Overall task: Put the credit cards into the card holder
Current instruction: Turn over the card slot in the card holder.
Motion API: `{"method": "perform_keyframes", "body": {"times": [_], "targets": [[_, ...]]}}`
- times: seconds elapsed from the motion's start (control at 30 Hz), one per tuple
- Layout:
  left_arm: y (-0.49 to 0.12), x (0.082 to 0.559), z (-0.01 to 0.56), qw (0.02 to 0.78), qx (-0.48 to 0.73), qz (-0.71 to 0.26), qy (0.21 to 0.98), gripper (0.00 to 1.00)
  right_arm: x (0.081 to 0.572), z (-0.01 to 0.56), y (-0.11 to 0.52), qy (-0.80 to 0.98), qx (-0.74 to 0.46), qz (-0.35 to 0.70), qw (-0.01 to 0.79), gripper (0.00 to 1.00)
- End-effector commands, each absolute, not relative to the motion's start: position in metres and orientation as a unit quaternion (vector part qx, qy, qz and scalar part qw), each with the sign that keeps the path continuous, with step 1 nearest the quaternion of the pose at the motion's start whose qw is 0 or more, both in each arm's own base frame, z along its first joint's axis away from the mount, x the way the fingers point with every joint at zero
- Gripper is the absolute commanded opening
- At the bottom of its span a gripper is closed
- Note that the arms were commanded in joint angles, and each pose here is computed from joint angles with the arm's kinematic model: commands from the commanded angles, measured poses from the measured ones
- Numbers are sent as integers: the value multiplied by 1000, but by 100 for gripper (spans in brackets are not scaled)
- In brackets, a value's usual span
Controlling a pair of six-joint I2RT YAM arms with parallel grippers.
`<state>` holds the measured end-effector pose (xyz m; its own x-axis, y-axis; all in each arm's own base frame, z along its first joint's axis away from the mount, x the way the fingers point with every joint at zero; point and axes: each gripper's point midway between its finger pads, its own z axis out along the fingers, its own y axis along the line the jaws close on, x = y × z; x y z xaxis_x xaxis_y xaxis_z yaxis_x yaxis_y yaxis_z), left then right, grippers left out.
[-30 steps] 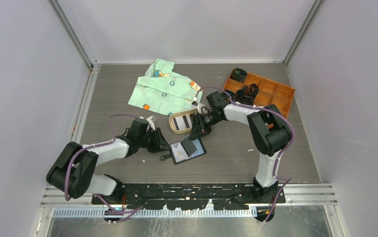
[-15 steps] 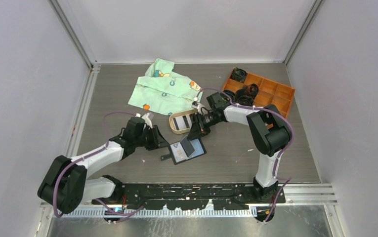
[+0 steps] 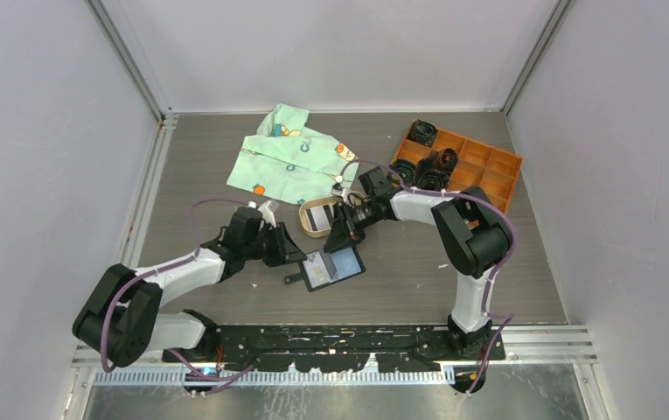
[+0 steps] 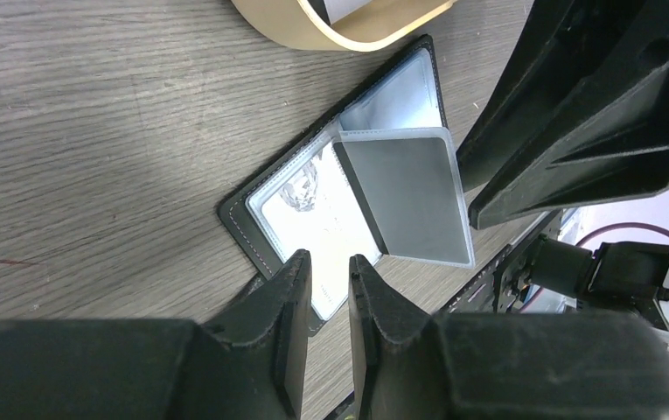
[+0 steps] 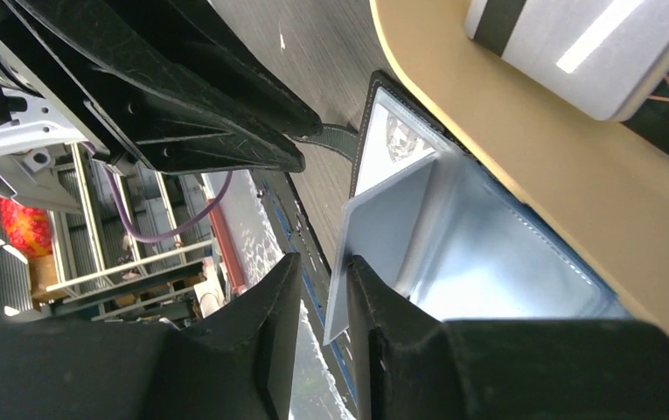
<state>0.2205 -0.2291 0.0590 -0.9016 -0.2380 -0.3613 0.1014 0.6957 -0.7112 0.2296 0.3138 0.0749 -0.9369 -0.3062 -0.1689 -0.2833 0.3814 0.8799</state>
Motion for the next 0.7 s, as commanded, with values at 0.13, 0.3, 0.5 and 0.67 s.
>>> {"method": "perform_keyframes", "body": {"times": [0.13,0.3,0.5,0.67], "targets": [[-239,231,73,238,-30,-409,880,23,218,78,329,-813,203,-544,26,35],[-237,230,68,236,-33,-404,883,24,208,73,336,-812,217,-541,38,37],[-227,228,69,252,-38,-385,887,24,204,68,338,-814,226,-533,44,38],[-215,225,82,284,-35,-371,884,25,205,76,332,-815,263,-514,36,38]]}}
